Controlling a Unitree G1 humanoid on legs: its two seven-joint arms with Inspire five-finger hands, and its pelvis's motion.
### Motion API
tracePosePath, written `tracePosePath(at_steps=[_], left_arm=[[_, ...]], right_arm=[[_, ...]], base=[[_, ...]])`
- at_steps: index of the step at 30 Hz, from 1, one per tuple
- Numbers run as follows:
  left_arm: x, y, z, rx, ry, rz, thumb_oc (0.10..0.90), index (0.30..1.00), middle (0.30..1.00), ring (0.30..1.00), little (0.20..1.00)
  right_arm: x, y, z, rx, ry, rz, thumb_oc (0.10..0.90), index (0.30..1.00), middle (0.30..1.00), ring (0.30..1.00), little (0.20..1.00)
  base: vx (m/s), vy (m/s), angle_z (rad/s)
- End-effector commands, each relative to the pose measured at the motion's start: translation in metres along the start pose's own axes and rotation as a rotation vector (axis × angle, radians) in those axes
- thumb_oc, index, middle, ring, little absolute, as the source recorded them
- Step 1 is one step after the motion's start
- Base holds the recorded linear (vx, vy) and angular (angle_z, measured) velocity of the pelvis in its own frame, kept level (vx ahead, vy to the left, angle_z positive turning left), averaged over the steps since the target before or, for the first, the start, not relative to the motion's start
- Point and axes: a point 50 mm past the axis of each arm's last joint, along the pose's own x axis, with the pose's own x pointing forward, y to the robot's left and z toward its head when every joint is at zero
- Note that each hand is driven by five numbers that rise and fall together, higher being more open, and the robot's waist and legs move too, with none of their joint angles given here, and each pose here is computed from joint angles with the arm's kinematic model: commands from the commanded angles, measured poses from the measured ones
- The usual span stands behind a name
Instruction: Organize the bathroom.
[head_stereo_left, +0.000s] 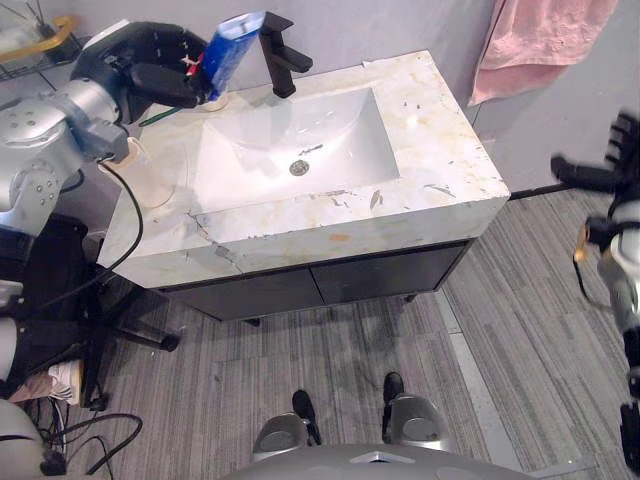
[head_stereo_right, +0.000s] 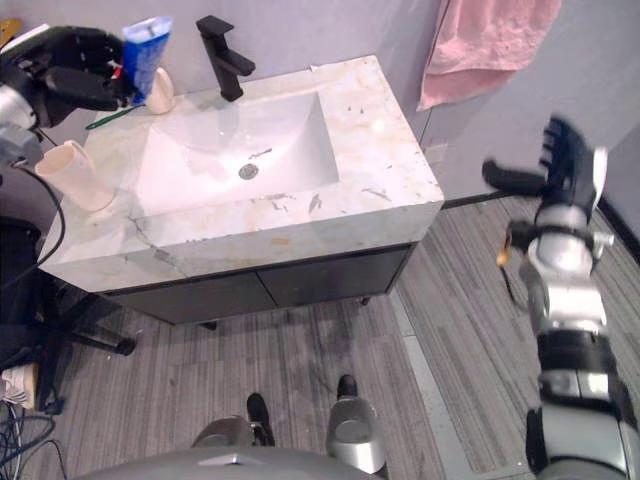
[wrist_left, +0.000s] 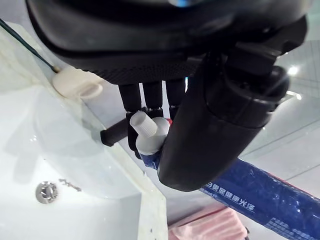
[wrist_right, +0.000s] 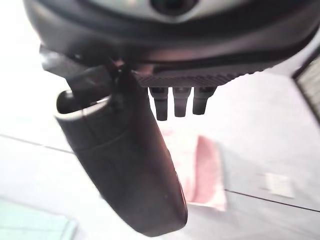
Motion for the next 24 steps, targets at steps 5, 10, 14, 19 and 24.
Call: tracePosePath(at_steps=[5,10,14,19,24], left_arm=[[0.004,0.009,0.071,-0.108,-0.293,0.045,0.400,0.300,0.300,0.300,0.300],[0.011,0.004,0.069,-0.154,-0.279,0.009,0.400,0.300,0.300,0.300,0.300],[0.017,-0.004,0.062,-0.174,-0.265,-0.018,0.400,0.300,0.300,0.300,0.300],[0.020,-0.011,0.058,-0.179,-0.256,-0.037,0.400,0.300,0.300,0.300,0.300],[0.025,-0.021,0.056,-0.172,-0.241,-0.062,0.400,0.300,0.300,0.300,0.300]], right_arm=[[0.024,0.016,0.118,0.067,-0.346,0.150,0.800,0.900,0.900,0.900,0.900],[0.028,0.047,0.136,0.123,-0.332,0.301,0.800,0.900,0.900,0.900,0.900],[0.026,0.074,0.149,0.157,-0.328,0.405,0.800,0.900,0.900,0.900,0.900],[0.022,0.090,0.156,0.198,-0.313,0.470,0.800,0.900,0.900,0.900,0.900],[0.015,0.109,0.166,0.257,-0.300,0.532,0.800,0.900,0.900,0.900,0.900]], base=[[0.04,0.030,-0.01],[0.05,0.022,0.09],[0.03,0.017,0.08],[0.02,0.000,0.07],[0.03,-0.004,0.08]])
